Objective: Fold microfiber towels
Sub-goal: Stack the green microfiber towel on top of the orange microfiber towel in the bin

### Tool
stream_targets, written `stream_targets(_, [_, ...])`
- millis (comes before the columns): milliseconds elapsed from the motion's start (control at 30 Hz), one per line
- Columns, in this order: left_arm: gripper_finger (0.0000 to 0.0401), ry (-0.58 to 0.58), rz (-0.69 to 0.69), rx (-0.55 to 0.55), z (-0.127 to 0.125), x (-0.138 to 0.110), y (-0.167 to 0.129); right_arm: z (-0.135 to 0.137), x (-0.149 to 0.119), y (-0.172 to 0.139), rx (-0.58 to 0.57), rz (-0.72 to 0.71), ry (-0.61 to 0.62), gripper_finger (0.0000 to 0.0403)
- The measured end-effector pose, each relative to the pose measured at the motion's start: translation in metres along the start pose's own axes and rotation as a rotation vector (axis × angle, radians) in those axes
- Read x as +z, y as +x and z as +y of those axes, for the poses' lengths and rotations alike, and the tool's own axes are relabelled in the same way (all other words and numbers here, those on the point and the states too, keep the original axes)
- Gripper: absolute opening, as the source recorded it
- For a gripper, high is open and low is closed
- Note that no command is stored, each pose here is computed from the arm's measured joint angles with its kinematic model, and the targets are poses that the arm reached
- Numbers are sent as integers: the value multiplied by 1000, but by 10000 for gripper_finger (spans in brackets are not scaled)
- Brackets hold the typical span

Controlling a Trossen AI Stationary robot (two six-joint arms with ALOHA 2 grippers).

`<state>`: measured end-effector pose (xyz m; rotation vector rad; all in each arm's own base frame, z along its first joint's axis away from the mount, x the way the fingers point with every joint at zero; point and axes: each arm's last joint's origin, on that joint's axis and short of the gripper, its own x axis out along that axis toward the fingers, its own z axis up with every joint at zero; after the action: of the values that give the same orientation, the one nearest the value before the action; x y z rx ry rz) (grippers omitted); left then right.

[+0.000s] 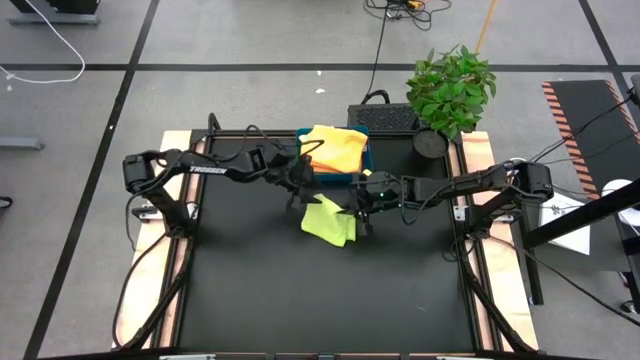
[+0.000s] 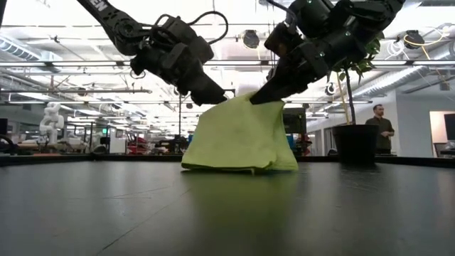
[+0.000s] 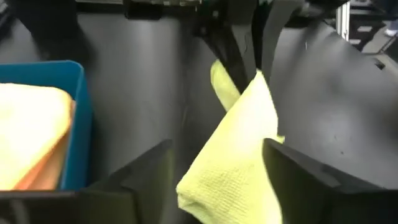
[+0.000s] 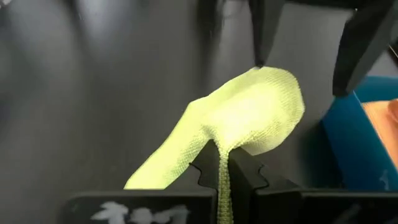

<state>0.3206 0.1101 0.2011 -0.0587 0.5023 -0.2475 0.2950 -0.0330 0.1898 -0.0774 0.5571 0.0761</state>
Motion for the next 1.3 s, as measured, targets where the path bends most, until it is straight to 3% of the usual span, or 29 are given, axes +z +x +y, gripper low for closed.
stream_targets(167, [313, -26, 70, -30, -3, -12, 9, 5, 13, 0, 15, -30, -35, 2])
stream_targets(333, [321, -20, 45, -114, -4, -11, 9, 8, 25, 0, 26, -42, -63, 2])
stream_targets(433, [285, -17, 44, -122, -5, -11, 9, 7, 28, -1, 12, -25, -61, 2])
stream_targets(500, [240, -19, 43, -118, -4, -11, 9, 5, 27, -1, -27, 13, -57, 2])
stream_targets(700, [41, -7, 32, -97, 2, -10, 2, -5, 26, -4, -130, 97, -37, 2])
stream_targets(733, [22, -5, 23, -90, 3, -8, -1, -8, 27, -5, -147, 102, -34, 2])
stream_targets(900, [11, 14, -9, -21, 6, 2, -16, -23, 42, -11, -245, 119, -43, 2])
stream_targets(1167, [7, 93, -34, 350, 10, 24, -48, -52, 75, -28, -412, 127, -92, 2])
stream_targets(1300, [9, 83, -37, 402, 18, 24, -55, -68, 78, -34, -454, 119, -84, 2])
